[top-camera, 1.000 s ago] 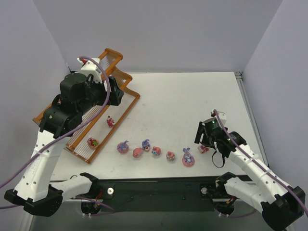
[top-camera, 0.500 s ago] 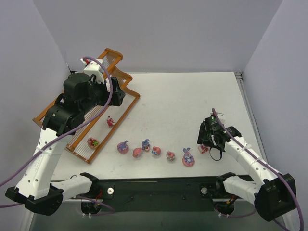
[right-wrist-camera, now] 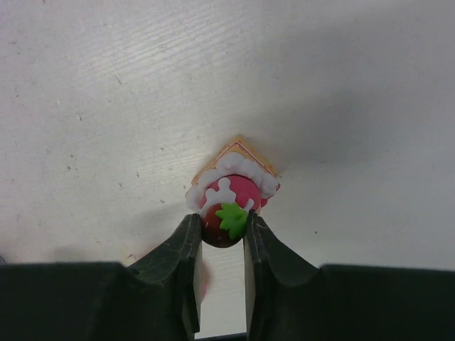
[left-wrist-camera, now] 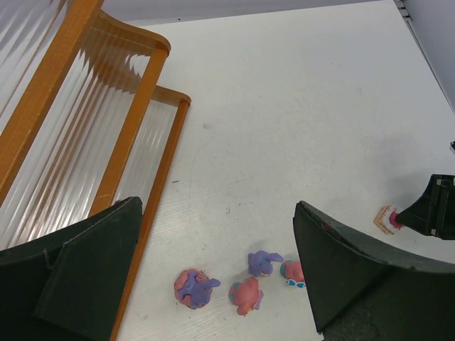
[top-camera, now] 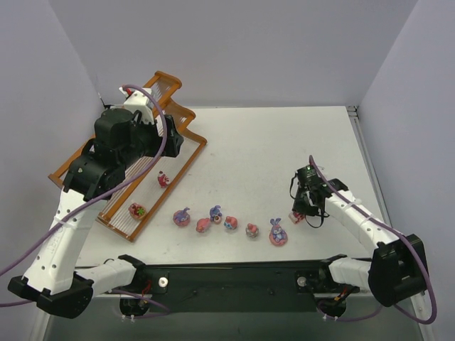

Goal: Place and organize the plastic toys onto the shelf

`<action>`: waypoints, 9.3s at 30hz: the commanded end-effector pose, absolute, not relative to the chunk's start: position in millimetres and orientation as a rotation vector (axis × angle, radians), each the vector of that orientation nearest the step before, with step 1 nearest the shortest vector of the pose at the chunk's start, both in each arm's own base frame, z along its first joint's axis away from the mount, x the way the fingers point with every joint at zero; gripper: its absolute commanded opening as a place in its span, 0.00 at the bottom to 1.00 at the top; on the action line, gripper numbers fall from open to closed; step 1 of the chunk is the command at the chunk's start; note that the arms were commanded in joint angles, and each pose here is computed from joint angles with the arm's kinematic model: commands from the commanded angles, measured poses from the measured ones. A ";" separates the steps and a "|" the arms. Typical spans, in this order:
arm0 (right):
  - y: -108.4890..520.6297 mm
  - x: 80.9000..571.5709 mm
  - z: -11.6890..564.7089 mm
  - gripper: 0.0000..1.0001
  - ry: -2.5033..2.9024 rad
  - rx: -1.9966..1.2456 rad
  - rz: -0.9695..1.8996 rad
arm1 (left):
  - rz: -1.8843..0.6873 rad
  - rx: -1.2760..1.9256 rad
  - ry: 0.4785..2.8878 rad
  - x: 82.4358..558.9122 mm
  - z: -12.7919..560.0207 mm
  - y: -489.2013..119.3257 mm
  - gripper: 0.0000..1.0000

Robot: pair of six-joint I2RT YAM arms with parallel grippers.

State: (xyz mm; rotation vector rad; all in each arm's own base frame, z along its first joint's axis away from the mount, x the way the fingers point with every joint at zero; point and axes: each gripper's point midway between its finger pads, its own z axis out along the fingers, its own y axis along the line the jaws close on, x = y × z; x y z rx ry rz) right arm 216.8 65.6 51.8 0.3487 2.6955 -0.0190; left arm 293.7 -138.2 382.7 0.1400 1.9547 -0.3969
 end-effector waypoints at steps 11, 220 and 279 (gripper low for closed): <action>217.6 309.5 107.2 0.00 2.616 0.176 0.193 | -0.368 0.114 1.892 288.5 397.6 -127.2 0.97; 483.1 446.1 126.7 0.60 1.790 -0.963 0.508 | -0.189 -0.065 2.023 255.6 390.7 -79.0 0.97; 262.3 258.9 136.4 0.52 2.430 -0.424 0.471 | -0.318 0.124 2.380 221.8 136.2 -161.3 0.64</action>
